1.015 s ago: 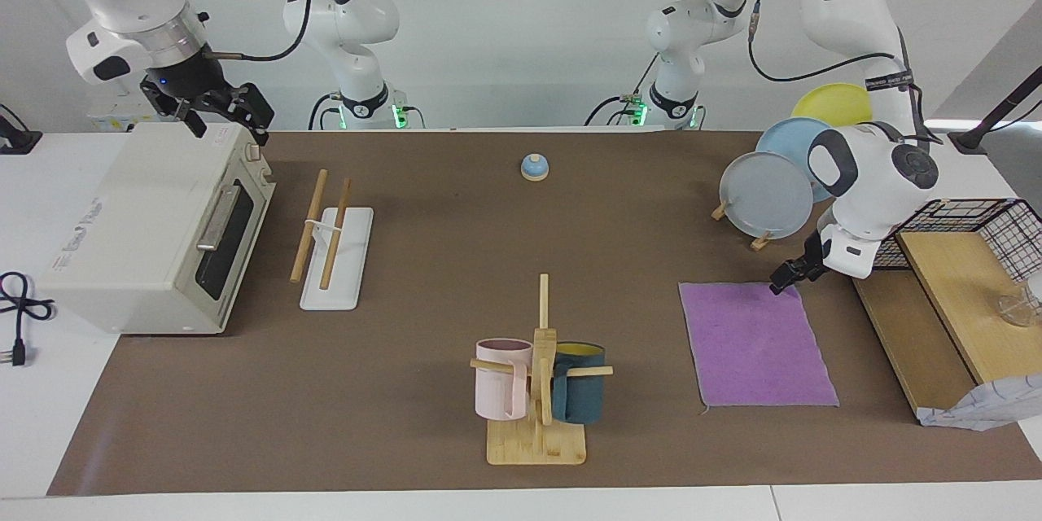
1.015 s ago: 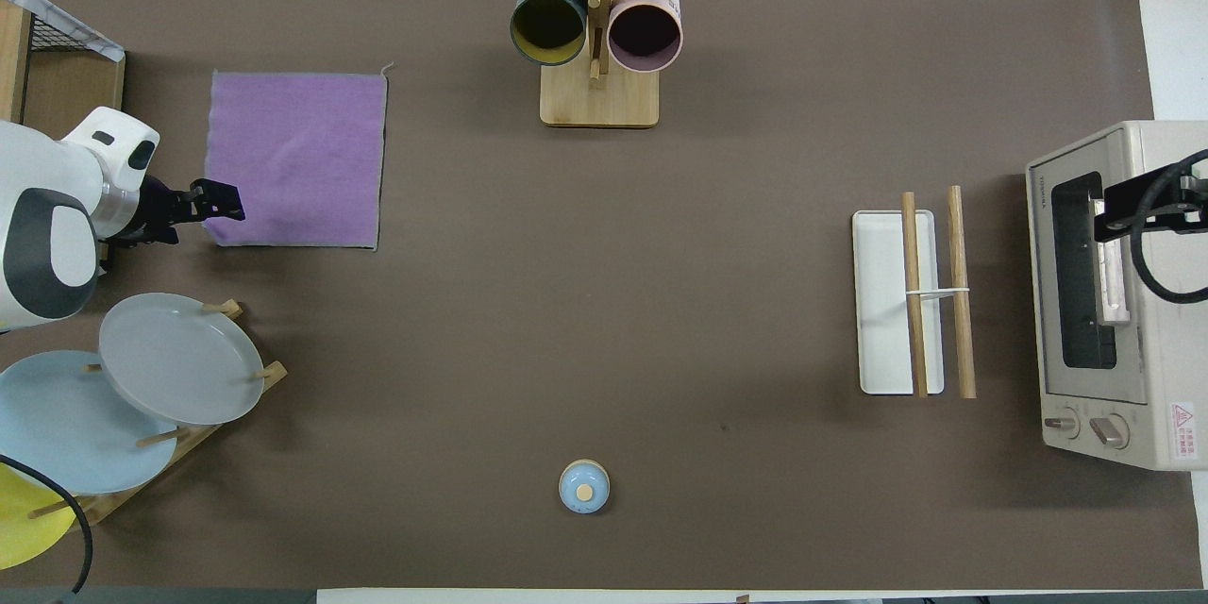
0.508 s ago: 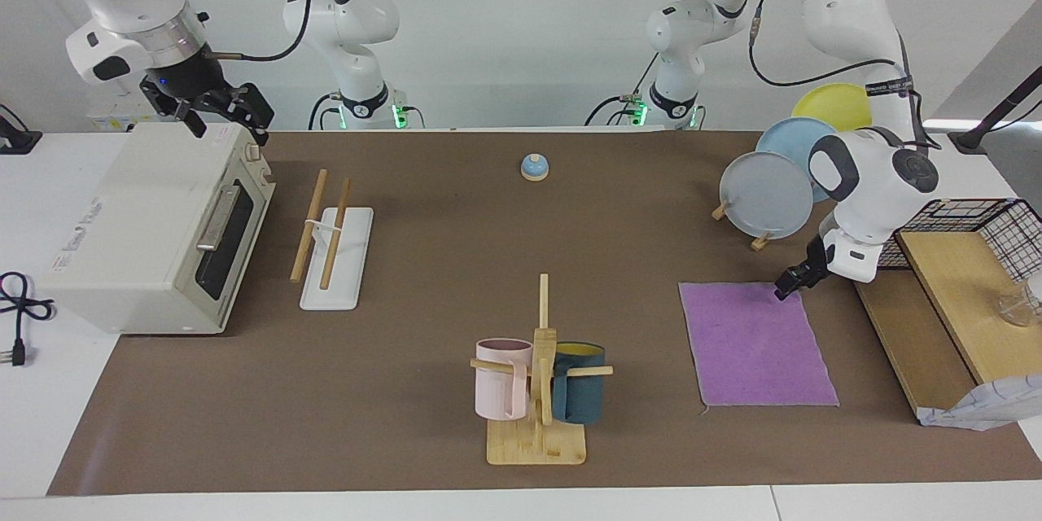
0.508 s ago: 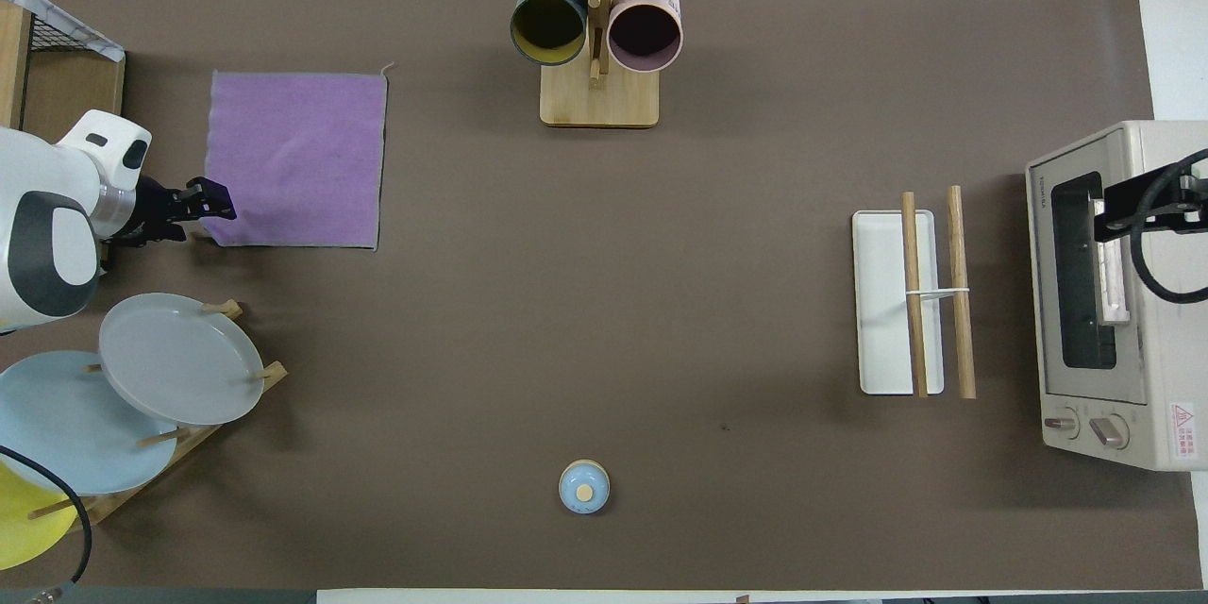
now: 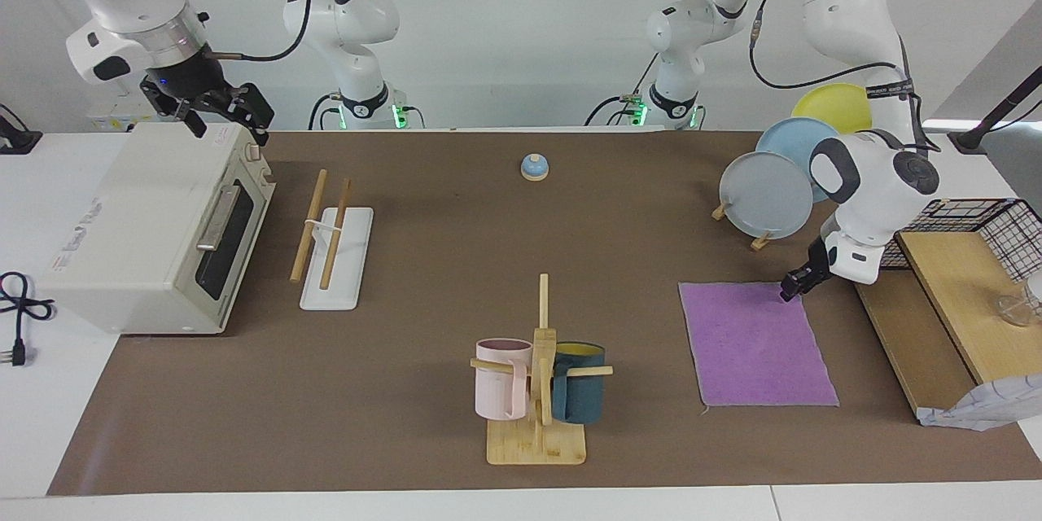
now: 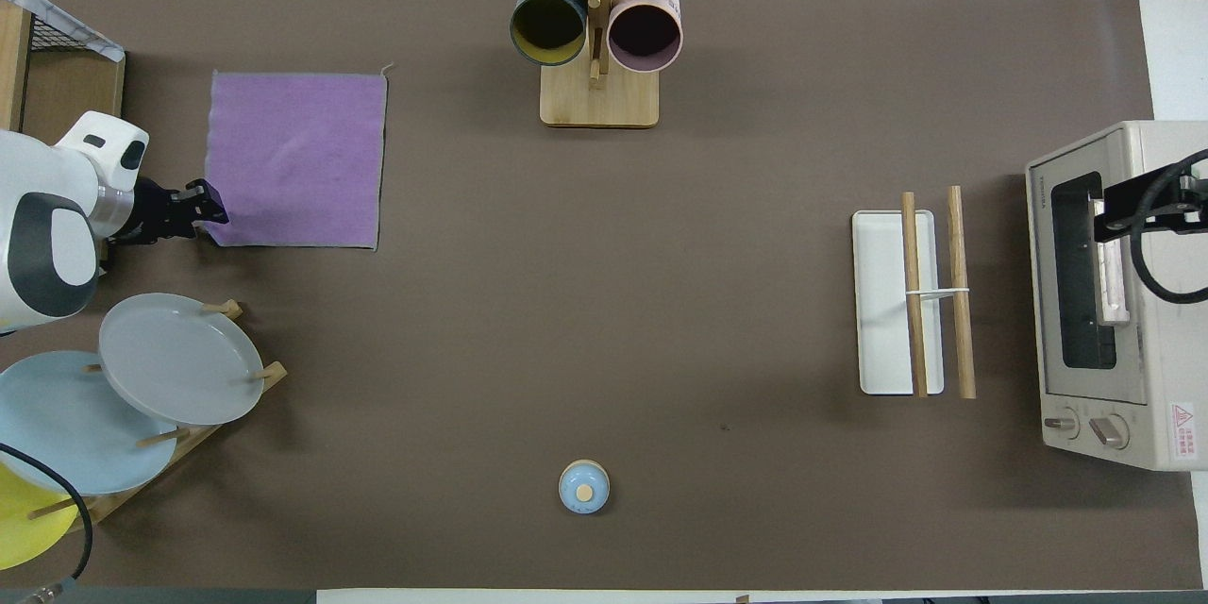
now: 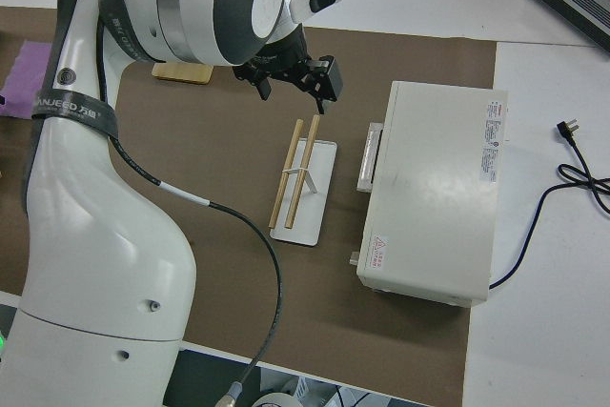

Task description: Fold towel and hang on rack

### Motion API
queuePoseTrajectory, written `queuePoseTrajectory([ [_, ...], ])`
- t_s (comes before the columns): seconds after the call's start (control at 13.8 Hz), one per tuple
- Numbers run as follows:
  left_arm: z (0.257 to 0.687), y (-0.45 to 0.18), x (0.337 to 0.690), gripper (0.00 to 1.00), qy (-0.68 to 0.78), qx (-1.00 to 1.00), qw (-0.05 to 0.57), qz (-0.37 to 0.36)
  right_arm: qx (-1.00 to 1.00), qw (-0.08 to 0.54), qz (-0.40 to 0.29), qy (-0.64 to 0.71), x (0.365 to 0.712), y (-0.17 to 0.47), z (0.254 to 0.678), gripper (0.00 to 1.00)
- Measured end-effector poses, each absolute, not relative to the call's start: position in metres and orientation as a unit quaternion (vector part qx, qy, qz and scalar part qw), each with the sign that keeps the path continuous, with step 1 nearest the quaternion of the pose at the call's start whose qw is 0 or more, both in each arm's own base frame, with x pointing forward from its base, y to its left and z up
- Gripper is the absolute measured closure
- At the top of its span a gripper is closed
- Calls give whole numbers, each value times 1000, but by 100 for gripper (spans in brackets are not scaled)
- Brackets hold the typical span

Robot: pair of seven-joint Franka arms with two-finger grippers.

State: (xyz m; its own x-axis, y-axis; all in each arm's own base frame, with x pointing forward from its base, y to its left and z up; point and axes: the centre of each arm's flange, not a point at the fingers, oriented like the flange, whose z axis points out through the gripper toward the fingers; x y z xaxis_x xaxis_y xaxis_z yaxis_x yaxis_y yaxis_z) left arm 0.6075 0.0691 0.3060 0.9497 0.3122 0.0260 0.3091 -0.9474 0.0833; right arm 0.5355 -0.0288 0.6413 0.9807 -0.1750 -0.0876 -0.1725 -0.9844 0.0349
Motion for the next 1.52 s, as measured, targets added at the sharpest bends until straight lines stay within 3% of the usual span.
queuePoseTrajectory([
  [0.29,306,69,607,98,158,986,39,19,995,14,-45,-87,535,-29,641,0],
  [0.87,311,66,611,98,145,988,40,21,995,14,-45,-87,535,-29,641,0],
  [1.09,351,36,626,98,63,998,15,11,995,14,-45,-87,535,-29,641,0],
  [1.31,403,-58,634,98,-77,995,-52,20,995,14,-45,-87,535,-29,641,0],
  [1.52,404,-188,605,98,-211,971,-108,34,995,14,-45,-87,535,-29,641,0],
])
